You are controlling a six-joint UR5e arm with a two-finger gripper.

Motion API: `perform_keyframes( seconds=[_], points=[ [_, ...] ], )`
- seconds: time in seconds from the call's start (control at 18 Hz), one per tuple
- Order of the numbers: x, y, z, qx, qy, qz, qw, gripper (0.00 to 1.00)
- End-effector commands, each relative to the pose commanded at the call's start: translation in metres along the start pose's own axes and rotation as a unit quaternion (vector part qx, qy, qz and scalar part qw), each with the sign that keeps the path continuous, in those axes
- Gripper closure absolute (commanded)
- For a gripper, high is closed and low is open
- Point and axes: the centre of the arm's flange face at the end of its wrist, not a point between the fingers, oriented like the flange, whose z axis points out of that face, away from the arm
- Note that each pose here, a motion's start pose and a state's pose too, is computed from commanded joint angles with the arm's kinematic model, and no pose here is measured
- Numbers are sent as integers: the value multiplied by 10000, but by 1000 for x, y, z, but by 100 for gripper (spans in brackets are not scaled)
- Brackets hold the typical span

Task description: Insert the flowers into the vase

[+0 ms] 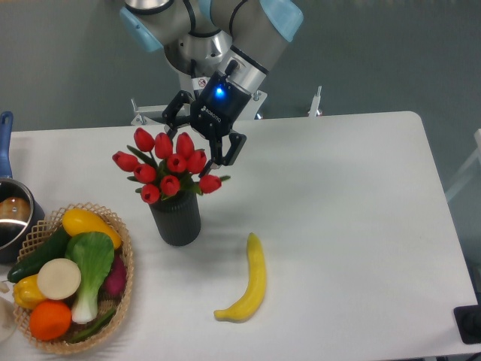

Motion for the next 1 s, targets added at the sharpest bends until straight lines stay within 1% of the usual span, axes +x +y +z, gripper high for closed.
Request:
perform_keyframes(
  seconds=[0.11,0.22,0.39,0.5,0.61,0.72,0.78,0.83,0.89,1.0],
  points=[
    [-8,12,-4,-519,-239,-1,9984,0],
    [-15,19,-11,-903,-453,-20,9949,0],
    [-31,28,-27,-1210,-741,-109,9898,0],
    [-49,34,-39,-1471,-964,-172,9843,0],
    [-81,43,-47,-1842,-1150,-261,9758,0],
    [-122,46,-50,-2227,-1282,-270,9661,0],
    [-151,46,-49,-2586,-1383,-253,9557,0],
    [-168,47,-43,-2788,-1405,-236,9497,0],
    [-181,44,-33,-2921,-1392,-160,9461,0],
    [-212,41,-28,-3126,-1460,-117,9385,0]
  ],
)
